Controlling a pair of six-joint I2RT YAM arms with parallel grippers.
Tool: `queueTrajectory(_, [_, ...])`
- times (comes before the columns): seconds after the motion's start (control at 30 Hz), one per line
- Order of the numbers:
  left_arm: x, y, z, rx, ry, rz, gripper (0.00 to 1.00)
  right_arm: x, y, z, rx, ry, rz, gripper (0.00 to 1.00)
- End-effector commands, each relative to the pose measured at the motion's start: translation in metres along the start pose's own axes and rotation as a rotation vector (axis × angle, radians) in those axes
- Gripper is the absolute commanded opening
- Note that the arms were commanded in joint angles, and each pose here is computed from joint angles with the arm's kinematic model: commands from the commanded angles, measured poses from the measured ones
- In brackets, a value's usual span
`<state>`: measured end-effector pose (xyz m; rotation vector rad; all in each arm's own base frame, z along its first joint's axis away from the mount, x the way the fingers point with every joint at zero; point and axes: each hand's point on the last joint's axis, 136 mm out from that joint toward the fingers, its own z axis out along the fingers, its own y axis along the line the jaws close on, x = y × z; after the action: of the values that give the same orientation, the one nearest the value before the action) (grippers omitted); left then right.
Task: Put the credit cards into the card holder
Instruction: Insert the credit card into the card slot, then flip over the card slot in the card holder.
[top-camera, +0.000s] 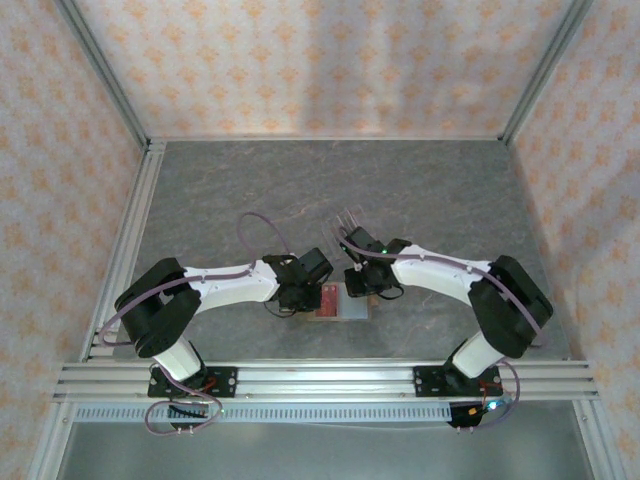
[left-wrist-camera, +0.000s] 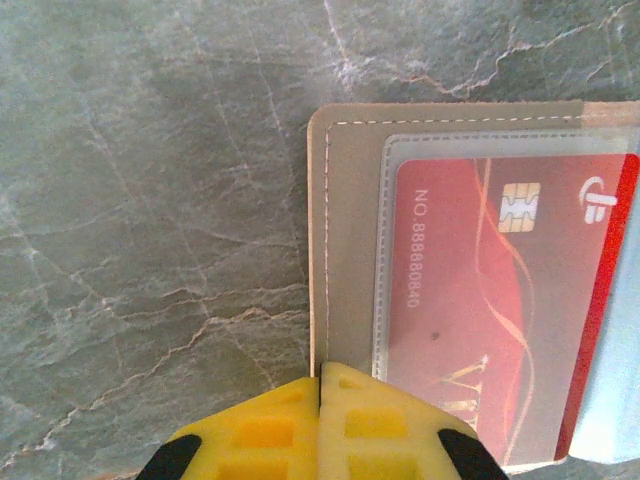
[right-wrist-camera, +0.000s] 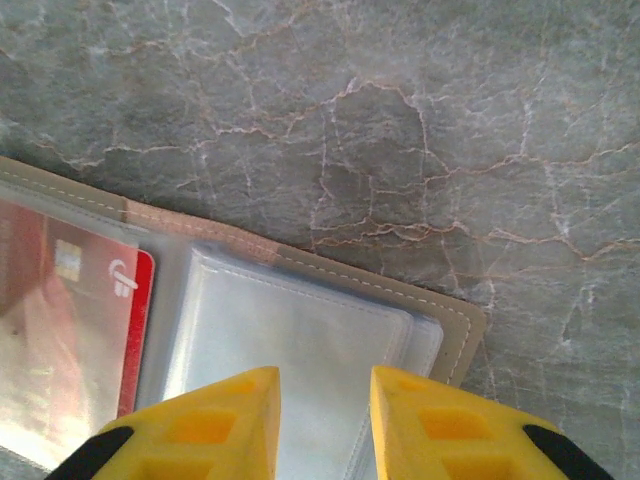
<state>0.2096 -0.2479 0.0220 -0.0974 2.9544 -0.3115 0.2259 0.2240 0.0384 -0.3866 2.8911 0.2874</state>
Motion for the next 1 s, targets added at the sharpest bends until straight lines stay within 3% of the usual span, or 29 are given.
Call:
queueTrajectory(0.0, [0.002,0.01,-0.006,-0.033,-0.014,-0.006,0.0,0.003,-0.008,0.006,0.05,0.008,-0.019,0.29])
queueTrajectory(0.37, [0.003,0.012,-0.005,-0.034,-0.016,-0.011,0.0,0.022,-0.018,0.022,0.116,0.038,-0.018,0.29])
queueTrajectory(0.6, [0.004,0.013,-0.006,-0.036,-0.017,-0.014,0.0,0.006,-0.024,-0.004,0.154,-0.059,0.014,0.31])
queueTrajectory(0.73, [0.004,0.014,-0.005,-0.034,-0.019,-0.018,0.0,-0.006,-0.015,-0.02,0.12,-0.105,0.005,0.33])
queueTrajectory(0.97, [0.003,0.012,-0.005,-0.028,-0.018,-0.017,0.0,-0.006,-0.002,-0.012,0.068,-0.06,-0.018,0.33])
